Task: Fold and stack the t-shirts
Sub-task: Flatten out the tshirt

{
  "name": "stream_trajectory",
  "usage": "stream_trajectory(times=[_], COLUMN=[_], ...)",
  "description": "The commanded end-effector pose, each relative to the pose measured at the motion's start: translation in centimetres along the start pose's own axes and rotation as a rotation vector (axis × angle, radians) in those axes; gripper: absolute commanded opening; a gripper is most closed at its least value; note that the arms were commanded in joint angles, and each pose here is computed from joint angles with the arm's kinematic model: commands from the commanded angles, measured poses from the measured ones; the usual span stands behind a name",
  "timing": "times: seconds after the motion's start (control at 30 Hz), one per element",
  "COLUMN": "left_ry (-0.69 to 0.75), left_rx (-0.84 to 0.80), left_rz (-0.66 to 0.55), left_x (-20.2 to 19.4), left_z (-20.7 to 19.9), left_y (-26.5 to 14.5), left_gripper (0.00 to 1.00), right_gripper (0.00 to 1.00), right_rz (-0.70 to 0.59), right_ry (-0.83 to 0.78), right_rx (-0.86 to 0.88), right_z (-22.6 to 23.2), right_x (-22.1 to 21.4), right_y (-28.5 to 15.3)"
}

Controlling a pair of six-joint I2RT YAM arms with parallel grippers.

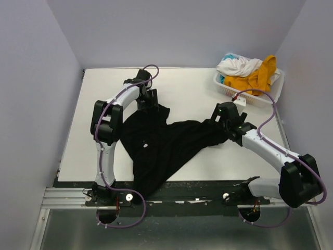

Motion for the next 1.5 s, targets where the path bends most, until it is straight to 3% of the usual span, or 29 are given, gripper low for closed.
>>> stream_trajectory(times=[0.0, 0.2, 0.33, 0.6, 0.87, 0.9, 0.97, 1.1, 1.4, 1.47], left_ry=[-0.001, -0.033, 0.019, 0.081, 0.135, 0.141, 0.138, 0.137, 0.142, 0.102], left_rx=[0.182, 0.219, 0.157, 0.272, 0.333, 0.344, 0.343, 0.240, -0.123, -0.115], left_rz=[-0.041, -0.017, 0.033, 0.042, 0.004, 0.003, 0.002, -0.044, -0.406, -0.444], left_x=[0.4, 0.1, -3.0, -7.5, -9.0, -9.2, -9.3, -9.1, -8.2, -8.6], left_z=[-0.2, -0.6, -2.0, -3.4, -5.6, -5.7, -5.7, -6.1, -7.6, -6.7], left_y=[0.6, 0.8, 1.3, 1.8, 2.0, 2.0, 2.0, 1.1, -8.5, -9.9], left_gripper=[0.62, 0.64, 0.66, 0.64, 0.35, 0.28, 0.00, 0.00, 0.00, 0.00], right_gripper=[1.00, 1.00, 1.00, 1.00, 1.00, 1.00, 1.00, 1.00, 1.00, 1.00], right_rz=[0.008, -0.005, -0.009, 0.000, -0.002, -0.004, -0.005, 0.002, 0.018, 0.026], right_ry=[0.004, 0.004, 0.003, 0.013, 0.022, 0.024, 0.024, 0.018, 0.009, 0.008], right_rx=[-0.062, -0.095, -0.099, -0.071, -0.059, -0.059, -0.062, -0.064, -0.146, -0.167], right_z=[-0.9, -1.3, -1.2, -0.9, -0.8, -0.8, -0.8, -0.7, -1.0, -0.9], right_x=[-0.6, -0.5, -0.3, -0.5, -0.6, -0.6, -0.6, -0.8, -1.1, -1.2], right_y=[0.0, -0.1, 0.0, 0.2, 0.1, 0.1, 0.2, 0.4, 1.5, 1.9])
Point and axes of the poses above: each gripper's point midway between its finger pads, its own y axis out along the fingers, its own z axis along the line the jaws close on, x = y × z, the point moved 8 cm from there along -y, back along the fingers, and after that the axes turned 13 degrees about -y, right-handed, at the moved point
